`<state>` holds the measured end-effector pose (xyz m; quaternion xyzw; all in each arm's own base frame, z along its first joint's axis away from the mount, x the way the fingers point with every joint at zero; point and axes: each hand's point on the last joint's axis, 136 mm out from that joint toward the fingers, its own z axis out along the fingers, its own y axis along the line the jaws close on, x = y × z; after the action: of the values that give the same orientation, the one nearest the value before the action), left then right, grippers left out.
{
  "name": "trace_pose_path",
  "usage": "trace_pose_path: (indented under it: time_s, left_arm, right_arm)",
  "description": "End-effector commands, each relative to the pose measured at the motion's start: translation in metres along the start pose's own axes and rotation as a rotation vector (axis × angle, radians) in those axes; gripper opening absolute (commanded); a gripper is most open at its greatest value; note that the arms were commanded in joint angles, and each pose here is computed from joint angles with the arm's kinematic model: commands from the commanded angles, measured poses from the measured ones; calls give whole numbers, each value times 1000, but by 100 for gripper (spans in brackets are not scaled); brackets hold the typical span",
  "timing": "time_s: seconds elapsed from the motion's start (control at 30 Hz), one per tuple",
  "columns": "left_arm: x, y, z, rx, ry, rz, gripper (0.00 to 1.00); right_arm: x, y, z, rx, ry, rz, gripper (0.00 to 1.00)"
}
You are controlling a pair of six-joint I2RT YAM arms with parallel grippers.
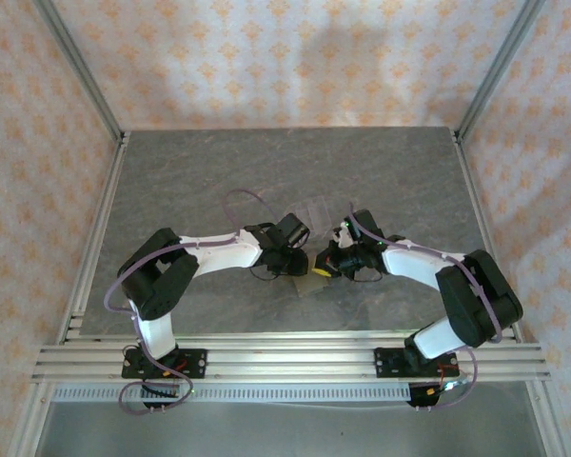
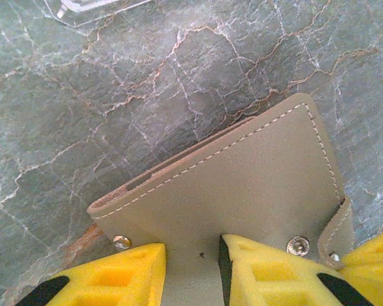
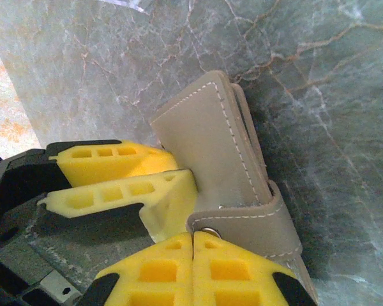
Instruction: Put the credit cards into the card holder
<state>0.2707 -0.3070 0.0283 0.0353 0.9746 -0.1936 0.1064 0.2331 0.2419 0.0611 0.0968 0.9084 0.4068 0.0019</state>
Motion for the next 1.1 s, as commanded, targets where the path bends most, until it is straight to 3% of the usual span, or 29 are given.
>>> trace_pose_path:
  time_s: [0.0, 1.07]
  left_arm:
    - [13, 6, 19, -17, 20, 36, 30]
    - [13, -6, 25, 13, 24, 52, 30]
  right_arm:
    - [8, 20, -5, -50, 49, -39, 0]
    - [3, 23, 8, -70, 72, -1, 0]
